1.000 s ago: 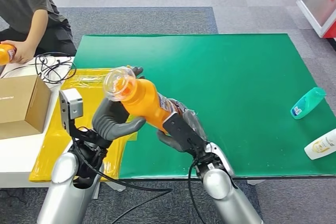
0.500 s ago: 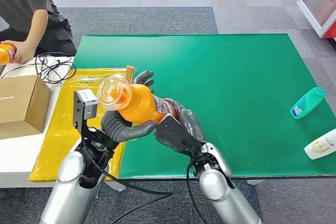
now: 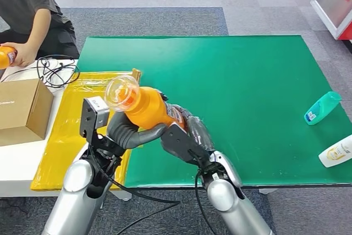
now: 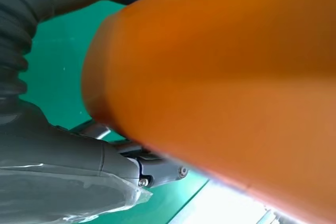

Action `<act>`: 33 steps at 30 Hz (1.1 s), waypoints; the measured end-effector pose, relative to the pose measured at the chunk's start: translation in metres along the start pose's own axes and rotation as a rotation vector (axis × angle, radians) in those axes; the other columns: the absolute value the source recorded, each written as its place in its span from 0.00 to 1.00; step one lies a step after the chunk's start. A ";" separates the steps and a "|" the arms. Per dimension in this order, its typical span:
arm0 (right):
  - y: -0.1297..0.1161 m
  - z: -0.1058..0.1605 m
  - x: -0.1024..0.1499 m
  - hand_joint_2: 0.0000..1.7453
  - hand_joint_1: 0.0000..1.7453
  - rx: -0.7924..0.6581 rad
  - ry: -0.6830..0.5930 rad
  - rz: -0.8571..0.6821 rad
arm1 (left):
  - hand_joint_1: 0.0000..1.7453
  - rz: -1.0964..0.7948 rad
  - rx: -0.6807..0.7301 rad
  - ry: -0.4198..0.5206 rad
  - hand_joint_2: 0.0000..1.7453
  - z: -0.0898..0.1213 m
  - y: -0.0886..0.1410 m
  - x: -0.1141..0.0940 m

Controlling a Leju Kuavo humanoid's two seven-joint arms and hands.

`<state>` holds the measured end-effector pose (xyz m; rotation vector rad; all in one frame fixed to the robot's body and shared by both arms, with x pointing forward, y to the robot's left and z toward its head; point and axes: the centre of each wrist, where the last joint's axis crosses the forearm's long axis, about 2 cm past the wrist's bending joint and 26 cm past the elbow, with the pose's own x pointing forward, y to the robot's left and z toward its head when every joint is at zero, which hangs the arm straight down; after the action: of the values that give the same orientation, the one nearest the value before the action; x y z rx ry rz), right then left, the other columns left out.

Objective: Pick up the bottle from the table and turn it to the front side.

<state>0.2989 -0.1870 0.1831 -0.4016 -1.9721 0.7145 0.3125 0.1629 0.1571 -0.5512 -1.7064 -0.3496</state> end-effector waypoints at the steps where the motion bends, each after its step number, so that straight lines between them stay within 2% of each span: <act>1: 0.000 0.000 0.000 1.00 0.00 0.001 -0.001 0.000 | 1.00 -0.001 0.001 0.000 1.00 0.000 0.000 0.000; 9: 0.001 0.002 0.000 1.00 0.00 -0.005 0.002 -0.001 | 1.00 -0.027 0.014 -0.009 1.00 0.004 0.000 0.001; 14: -0.001 0.007 -0.004 1.00 0.00 -0.024 0.027 -0.008 | 1.00 -0.091 0.038 -0.017 1.00 0.007 0.003 0.010; 17: -0.005 0.014 -0.010 1.00 0.00 -0.043 0.060 -0.022 | 1.00 -0.180 0.071 0.011 1.00 0.013 0.012 0.017; 25: -0.012 0.040 -0.028 1.00 0.00 -0.067 0.156 -0.046 | 1.00 -0.380 0.156 0.098 1.00 0.050 0.050 0.029; 30: -0.017 0.065 -0.042 1.00 0.00 -0.088 0.240 -0.074 | 1.00 -0.535 0.203 0.255 1.00 0.098 0.084 0.030; 33: -0.020 0.073 -0.047 1.00 0.00 -0.095 0.263 -0.078 | 1.00 -0.574 0.221 0.291 1.00 0.115 0.097 0.034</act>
<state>0.2582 -0.2508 0.1369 -0.4498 -1.7666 0.4929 0.2643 0.3089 0.1595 0.1602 -1.5658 -0.6072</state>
